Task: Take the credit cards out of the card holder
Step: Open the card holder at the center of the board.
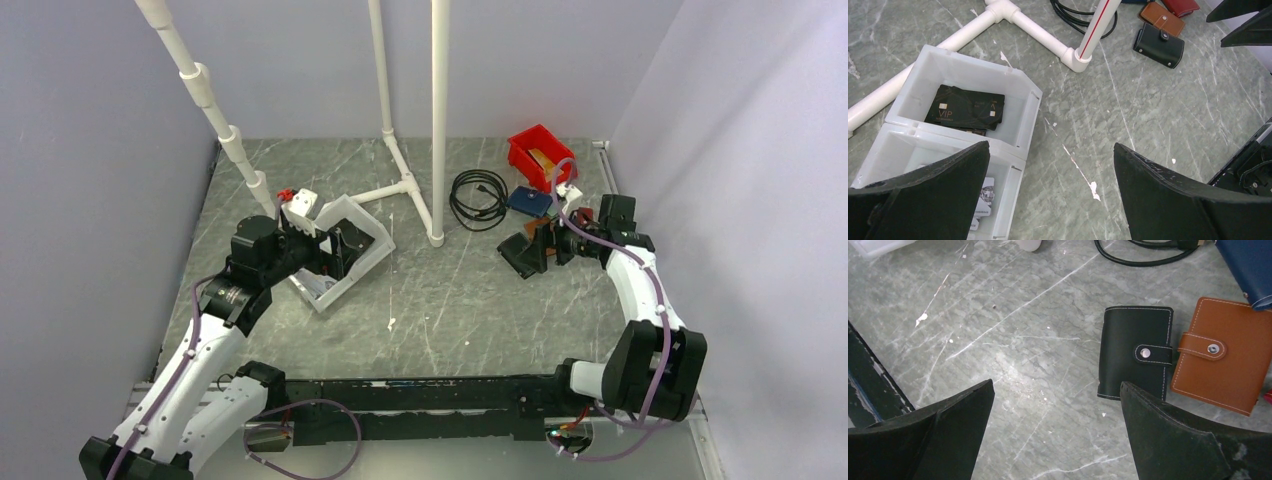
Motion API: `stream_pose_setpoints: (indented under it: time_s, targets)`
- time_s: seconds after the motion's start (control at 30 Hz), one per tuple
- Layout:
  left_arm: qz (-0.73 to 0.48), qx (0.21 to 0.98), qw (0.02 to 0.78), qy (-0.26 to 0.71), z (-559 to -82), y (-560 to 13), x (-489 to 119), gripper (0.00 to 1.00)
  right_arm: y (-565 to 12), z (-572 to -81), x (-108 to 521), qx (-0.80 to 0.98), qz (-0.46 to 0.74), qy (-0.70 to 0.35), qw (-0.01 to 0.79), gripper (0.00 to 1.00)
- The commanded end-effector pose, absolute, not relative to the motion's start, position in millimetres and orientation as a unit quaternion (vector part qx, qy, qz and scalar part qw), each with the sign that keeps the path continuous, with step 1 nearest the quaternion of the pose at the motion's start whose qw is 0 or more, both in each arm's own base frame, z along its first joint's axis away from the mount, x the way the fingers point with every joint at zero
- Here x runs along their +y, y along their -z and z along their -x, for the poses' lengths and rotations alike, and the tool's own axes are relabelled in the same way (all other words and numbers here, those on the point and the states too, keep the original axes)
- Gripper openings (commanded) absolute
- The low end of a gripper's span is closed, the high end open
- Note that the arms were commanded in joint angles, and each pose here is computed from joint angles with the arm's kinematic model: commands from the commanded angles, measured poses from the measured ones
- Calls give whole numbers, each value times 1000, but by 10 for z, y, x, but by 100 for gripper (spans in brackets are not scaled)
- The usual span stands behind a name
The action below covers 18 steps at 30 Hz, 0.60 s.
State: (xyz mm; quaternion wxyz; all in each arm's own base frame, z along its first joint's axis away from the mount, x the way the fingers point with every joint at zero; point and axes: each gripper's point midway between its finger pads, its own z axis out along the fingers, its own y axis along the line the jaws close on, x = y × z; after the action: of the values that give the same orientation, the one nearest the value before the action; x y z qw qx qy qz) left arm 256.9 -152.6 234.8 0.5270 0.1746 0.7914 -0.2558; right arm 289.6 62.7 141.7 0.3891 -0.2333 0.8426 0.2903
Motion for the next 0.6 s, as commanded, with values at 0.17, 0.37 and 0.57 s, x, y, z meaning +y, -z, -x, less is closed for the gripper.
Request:
stream_pose_setpoints:
  time_s: [0.17, 0.37, 0.57]
  targets:
    - [-192, 774, 544, 261, -2560, -2485, -1560, 99, -1431, -3160, 600, 856, 177, -288, 391, 100]
    - [-199, 768, 546, 271, -2519, -2523, -1587, 99, -1251, -3238, 397, 883, 148, -234, 379, 93]
    - [-201, 764, 547, 275, -2505, -2546, -1602, 99, -1112, -3271, 275, 901, 127, -205, 361, 80]
